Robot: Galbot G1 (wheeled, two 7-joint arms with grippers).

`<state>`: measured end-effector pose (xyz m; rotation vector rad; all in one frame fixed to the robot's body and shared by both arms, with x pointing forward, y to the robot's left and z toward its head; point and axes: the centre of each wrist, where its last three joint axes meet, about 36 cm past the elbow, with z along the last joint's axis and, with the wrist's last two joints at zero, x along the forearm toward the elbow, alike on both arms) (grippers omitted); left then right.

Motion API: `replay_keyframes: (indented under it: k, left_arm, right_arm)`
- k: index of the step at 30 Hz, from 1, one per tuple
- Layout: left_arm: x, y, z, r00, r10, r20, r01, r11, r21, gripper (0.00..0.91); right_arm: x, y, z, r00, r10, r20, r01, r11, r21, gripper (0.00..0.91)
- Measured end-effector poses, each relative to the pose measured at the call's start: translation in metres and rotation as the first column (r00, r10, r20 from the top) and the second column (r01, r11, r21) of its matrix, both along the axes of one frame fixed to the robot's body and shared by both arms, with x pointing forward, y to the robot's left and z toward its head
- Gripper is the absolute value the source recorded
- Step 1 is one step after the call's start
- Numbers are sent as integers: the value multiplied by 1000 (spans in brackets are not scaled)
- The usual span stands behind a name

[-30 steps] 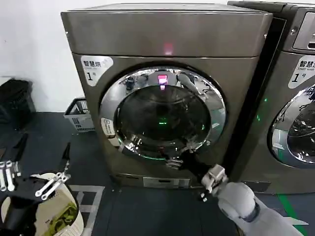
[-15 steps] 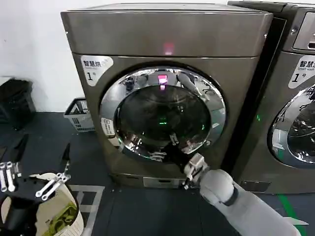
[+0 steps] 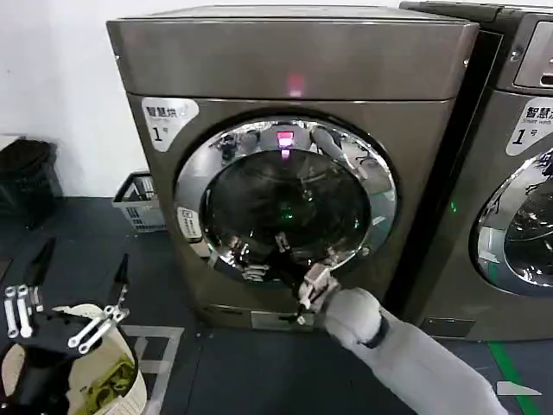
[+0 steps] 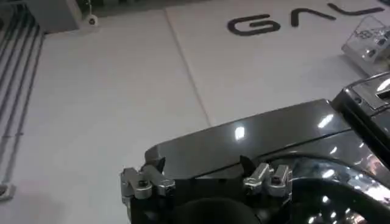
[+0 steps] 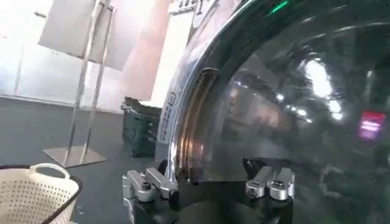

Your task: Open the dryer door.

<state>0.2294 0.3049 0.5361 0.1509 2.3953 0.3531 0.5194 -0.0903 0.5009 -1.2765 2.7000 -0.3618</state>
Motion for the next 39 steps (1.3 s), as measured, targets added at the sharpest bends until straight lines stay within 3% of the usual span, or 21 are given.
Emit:
replay_keyframes:
  k: [39]
  left_arm:
    - [1, 3, -2, 1000, 6, 1, -6, 1000, 1, 907]
  right_arm:
    - [48, 90, 6, 997, 71, -18, -72, 997, -9, 907]
